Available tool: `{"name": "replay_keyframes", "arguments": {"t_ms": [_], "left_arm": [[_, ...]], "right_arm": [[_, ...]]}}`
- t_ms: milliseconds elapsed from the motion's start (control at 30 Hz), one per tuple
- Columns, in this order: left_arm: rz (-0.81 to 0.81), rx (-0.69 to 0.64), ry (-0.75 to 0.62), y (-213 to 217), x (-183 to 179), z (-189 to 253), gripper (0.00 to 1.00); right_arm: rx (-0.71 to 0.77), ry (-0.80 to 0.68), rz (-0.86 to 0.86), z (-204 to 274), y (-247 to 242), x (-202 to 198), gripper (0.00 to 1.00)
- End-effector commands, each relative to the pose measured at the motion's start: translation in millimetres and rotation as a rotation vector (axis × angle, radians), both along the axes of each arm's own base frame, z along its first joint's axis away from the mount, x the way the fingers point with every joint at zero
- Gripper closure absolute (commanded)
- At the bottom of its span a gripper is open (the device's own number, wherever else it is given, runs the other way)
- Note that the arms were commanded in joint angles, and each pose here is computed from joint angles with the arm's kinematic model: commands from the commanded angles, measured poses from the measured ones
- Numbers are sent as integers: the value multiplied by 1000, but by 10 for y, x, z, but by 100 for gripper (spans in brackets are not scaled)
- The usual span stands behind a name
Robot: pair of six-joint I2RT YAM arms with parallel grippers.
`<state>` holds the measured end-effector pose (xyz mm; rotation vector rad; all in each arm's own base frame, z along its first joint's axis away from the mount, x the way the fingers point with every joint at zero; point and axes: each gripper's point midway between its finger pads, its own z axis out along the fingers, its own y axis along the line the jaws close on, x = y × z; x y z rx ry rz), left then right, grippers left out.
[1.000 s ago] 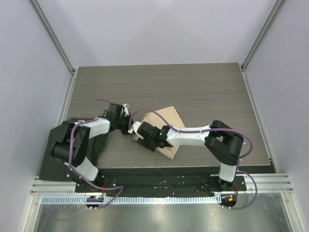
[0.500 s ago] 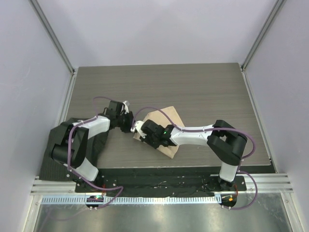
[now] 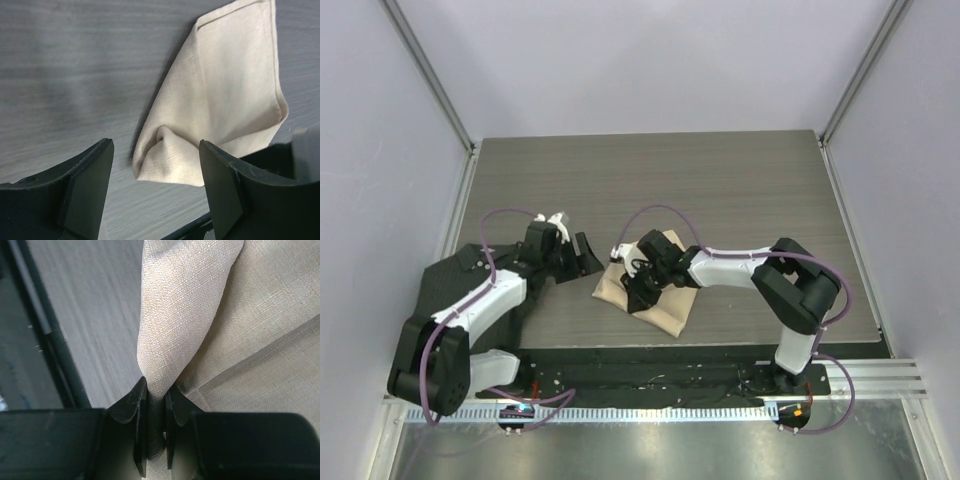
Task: Fold the napkin, place the utensils inside, and roll it up
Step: Roll the napkin with the utensil
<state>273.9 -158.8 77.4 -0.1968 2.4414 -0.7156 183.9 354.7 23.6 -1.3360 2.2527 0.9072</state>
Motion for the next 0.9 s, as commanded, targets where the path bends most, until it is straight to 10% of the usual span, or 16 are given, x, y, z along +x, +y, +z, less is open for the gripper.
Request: {"name": "replay_keyframes", "arguments": {"t_ms": [0,567,867], "left_arm": [[-4,-56,-40,-51,-34,36,27],[-60,-141,117,-208,-278,-430,43],[-66,-122,181,-193,-404,-606,78]], "right_arm": [[36,265,52,-180,-133,-344,81],[95,446,2,-402,-143,-174,83],[91,418,-36,-402,-118,-37,81]]}}
